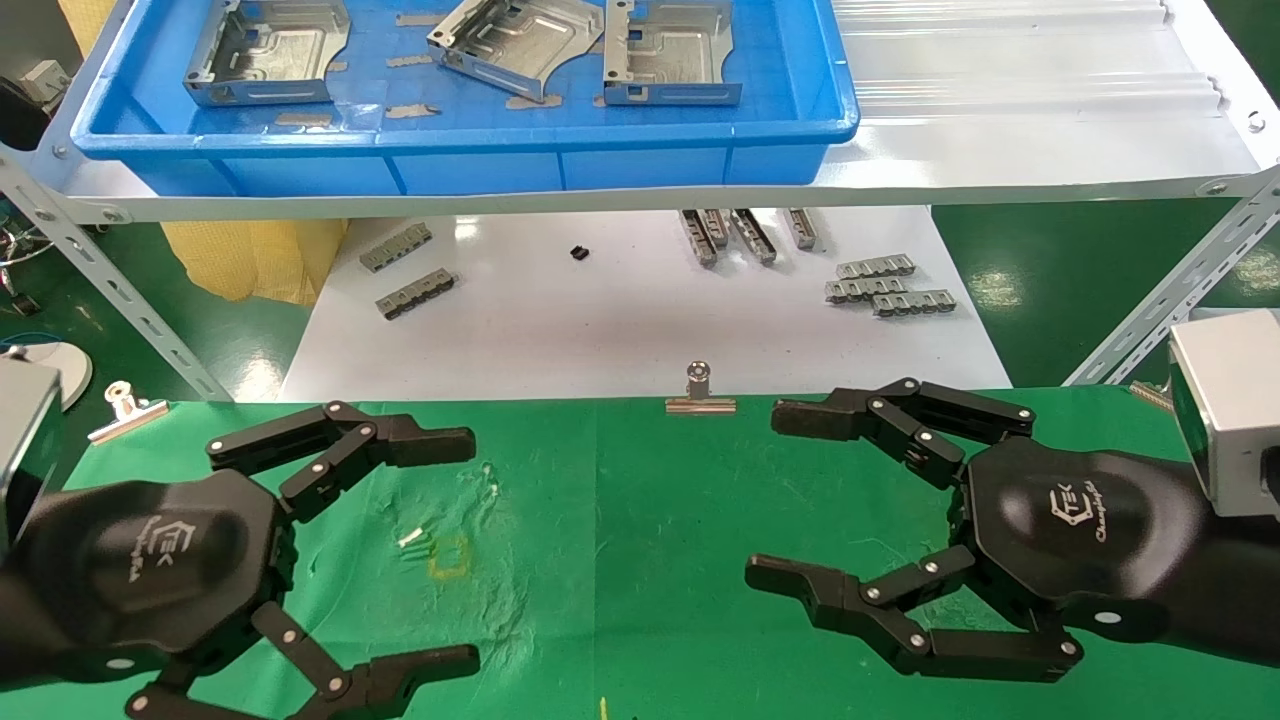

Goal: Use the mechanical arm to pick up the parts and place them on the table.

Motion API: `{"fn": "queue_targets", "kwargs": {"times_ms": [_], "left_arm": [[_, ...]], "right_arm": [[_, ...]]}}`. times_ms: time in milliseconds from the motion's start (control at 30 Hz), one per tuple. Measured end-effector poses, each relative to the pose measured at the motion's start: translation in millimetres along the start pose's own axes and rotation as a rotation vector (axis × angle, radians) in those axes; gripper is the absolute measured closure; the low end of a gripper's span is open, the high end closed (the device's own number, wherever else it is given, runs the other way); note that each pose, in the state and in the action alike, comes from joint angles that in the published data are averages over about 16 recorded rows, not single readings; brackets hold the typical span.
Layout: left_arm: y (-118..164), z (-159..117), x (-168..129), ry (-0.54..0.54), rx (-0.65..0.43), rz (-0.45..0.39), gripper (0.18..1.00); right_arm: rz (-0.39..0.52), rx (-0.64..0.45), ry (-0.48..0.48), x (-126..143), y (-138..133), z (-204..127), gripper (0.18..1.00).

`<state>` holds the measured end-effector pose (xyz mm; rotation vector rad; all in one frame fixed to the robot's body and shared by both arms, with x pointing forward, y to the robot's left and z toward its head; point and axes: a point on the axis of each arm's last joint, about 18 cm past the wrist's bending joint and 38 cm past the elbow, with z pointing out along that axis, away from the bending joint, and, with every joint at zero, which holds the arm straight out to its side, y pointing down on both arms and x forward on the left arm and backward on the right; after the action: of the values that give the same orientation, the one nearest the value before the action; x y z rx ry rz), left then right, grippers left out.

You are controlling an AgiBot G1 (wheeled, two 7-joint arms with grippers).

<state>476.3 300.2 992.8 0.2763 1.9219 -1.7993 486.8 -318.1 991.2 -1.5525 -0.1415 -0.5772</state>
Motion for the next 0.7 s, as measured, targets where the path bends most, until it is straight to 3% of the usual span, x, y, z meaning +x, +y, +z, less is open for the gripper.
{"fn": "queue_targets", "kwargs": {"times_ms": [267,700], "left_arm": [[0.0,0.0,0.0,0.000,0.000,0.000,0.183],[0.0,0.0,0.0,0.000,0.000,0.000,0.183]], "right_arm": [[0.000,0.000,0.000,0.0,0.0,0.0,0.479],[0.000,0.000,0.000,0.0,0.0,0.0,0.760]]}}
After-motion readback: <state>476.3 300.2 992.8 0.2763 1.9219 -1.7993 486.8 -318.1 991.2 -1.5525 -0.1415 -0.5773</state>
